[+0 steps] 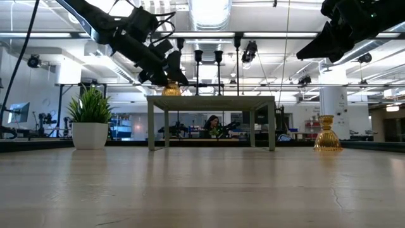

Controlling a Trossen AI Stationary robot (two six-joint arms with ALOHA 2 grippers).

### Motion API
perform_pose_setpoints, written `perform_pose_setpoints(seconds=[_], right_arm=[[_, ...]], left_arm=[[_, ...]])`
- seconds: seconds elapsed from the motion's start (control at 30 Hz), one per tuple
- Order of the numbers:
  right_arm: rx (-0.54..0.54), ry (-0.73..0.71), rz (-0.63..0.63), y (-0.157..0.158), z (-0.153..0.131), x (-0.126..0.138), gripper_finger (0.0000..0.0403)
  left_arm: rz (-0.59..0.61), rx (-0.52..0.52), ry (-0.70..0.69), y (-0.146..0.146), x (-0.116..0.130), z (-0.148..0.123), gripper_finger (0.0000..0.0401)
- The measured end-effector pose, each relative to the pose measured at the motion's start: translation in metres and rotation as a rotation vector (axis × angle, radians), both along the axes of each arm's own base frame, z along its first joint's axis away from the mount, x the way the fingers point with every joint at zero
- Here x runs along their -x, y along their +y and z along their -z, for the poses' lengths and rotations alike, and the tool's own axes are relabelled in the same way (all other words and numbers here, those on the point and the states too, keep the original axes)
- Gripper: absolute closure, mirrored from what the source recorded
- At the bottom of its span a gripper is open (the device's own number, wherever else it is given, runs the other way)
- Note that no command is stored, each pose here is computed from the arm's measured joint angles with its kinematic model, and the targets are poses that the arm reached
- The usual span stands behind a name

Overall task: Pick & Place candle stick holders
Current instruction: Put the middle left orange glass candle holder on the shelf, then put the top orange glass candle holder on the shelf aligned with the other orange glass candle holder

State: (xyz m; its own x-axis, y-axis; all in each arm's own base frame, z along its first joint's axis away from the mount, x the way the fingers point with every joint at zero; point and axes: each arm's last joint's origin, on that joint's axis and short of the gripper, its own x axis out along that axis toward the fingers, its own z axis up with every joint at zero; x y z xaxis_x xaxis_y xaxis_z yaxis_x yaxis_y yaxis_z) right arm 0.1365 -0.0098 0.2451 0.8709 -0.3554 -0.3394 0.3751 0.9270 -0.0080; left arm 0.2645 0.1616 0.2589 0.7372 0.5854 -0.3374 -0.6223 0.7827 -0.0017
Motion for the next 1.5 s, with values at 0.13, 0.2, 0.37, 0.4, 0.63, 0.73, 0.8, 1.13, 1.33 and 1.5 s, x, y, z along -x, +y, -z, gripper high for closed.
perform_pose_setpoints(seconds=[0.13, 0.2, 0.37, 0.4, 0.63, 0.73, 0.8, 1.13, 1.33, 1.5], right_arm=[[0.000, 0.002, 0.000, 0.000, 0.000, 0.000, 0.0374], [-0.001, 0.004, 0.000, 0.000, 0.000, 0.000, 0.0374], [-0.021, 0.014, 0.008, 0.000, 0.002, 0.001, 0.0374], [-0.021, 0.015, 0.008, 0.000, 0.002, 0.001, 0.0374], [-0.046, 0.014, 0.049, -0.001, 0.003, 0.002, 0.0374], [-0.053, 0.052, 0.220, -0.003, 0.010, 0.007, 0.0378], [-0.066, 0.070, 0.324, -0.003, 0.014, 0.011, 0.0387], [-0.247, 0.062, 0.494, 0.011, 0.032, 0.018, 0.0394], [-0.320, 0.195, 0.621, 0.022, 0.057, 0.015, 0.0394], [-0.301, 0.282, 0.696, 0.033, 0.078, 0.008, 0.0394]], left_arm=[[0.005, -0.010, -0.001, -0.004, 0.007, -0.009, 0.0079], [0.009, -0.016, -0.011, -0.008, 0.013, -0.017, 0.0076], [0.053, -0.023, -0.055, -0.023, 0.034, -0.042, 0.0077], [0.070, -0.020, -0.066, -0.027, 0.039, -0.048, 0.0077], [0.171, -0.030, -0.121, -0.067, 0.074, -0.066, 0.0076], [0.237, -0.043, -0.170, -0.087, 0.084, -0.057, 0.0078], [0.280, -0.049, -0.221, -0.099, 0.091, -0.046, 0.0077], [0.408, -0.079, -0.554, -0.132, 0.121, 0.009, 0.0076], [0.409, -0.060, -0.622, -0.133, 0.129, 0.020, 0.0075], [0.409, -0.057, -0.624, -0.133, 0.129, 0.020, 0.0075]])
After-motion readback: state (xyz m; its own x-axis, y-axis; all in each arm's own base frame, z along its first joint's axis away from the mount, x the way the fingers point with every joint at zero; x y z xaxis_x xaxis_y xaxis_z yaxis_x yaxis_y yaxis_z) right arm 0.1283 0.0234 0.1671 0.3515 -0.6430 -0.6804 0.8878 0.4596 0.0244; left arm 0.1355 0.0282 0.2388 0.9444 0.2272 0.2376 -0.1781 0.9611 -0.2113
